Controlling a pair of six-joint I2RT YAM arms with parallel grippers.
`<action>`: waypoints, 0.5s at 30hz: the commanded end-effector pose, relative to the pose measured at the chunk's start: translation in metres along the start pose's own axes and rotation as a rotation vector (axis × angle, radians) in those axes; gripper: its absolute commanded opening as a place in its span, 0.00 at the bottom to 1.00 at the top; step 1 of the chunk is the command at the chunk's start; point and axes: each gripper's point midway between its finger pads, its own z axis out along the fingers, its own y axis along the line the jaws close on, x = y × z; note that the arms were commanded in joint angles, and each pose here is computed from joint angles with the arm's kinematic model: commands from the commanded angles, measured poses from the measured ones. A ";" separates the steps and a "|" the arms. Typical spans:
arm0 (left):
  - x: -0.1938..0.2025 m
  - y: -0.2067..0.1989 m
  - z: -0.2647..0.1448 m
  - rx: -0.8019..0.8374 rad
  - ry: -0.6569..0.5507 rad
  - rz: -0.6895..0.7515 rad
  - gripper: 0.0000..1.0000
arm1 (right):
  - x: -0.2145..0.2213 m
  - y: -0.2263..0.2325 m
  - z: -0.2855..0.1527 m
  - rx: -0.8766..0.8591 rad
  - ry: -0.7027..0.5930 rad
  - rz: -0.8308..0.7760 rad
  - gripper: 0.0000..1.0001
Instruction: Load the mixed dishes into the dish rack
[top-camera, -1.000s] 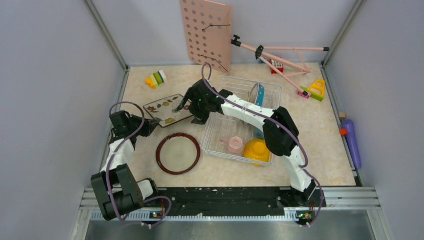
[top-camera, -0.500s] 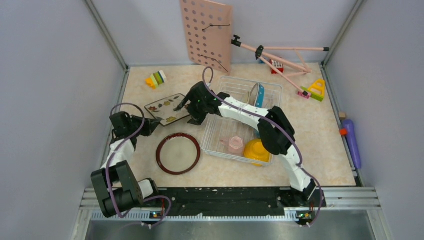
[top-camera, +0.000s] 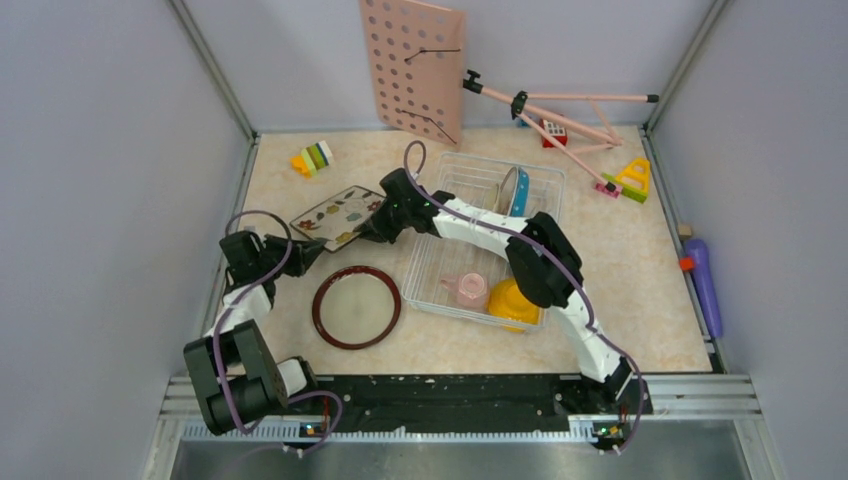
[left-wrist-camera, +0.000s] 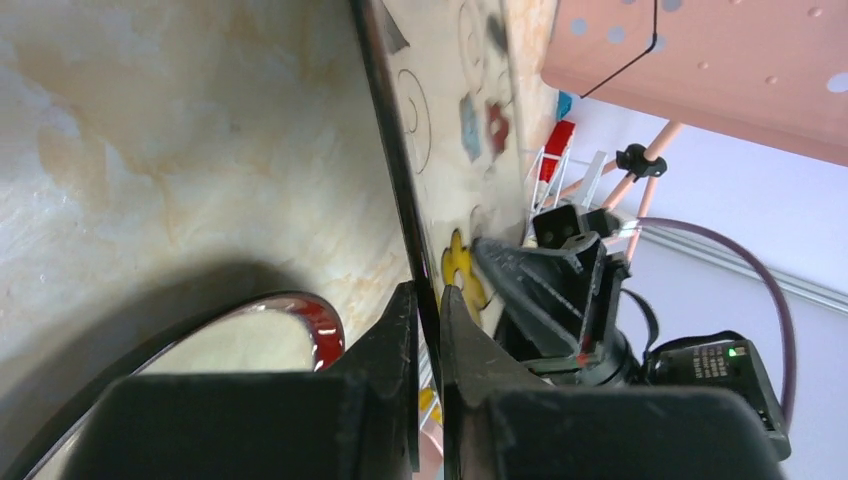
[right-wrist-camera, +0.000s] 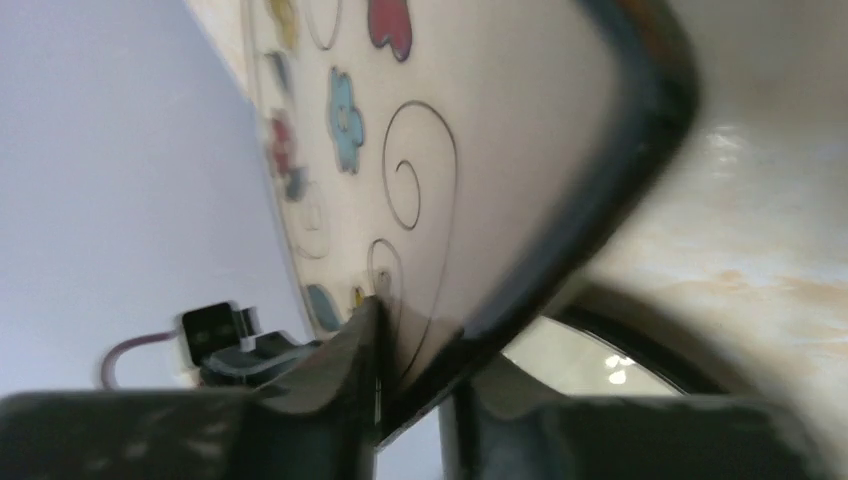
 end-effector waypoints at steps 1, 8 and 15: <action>0.018 -0.060 -0.023 0.236 0.077 0.225 0.00 | -0.014 0.028 -0.007 -0.092 -0.055 -0.004 0.07; 0.022 -0.063 -0.035 0.211 0.051 0.347 0.31 | -0.024 0.066 -0.042 -0.145 -0.136 -0.108 0.00; 0.026 -0.092 -0.077 0.206 -0.091 0.648 0.83 | -0.030 0.096 -0.084 -0.166 -0.206 -0.169 0.00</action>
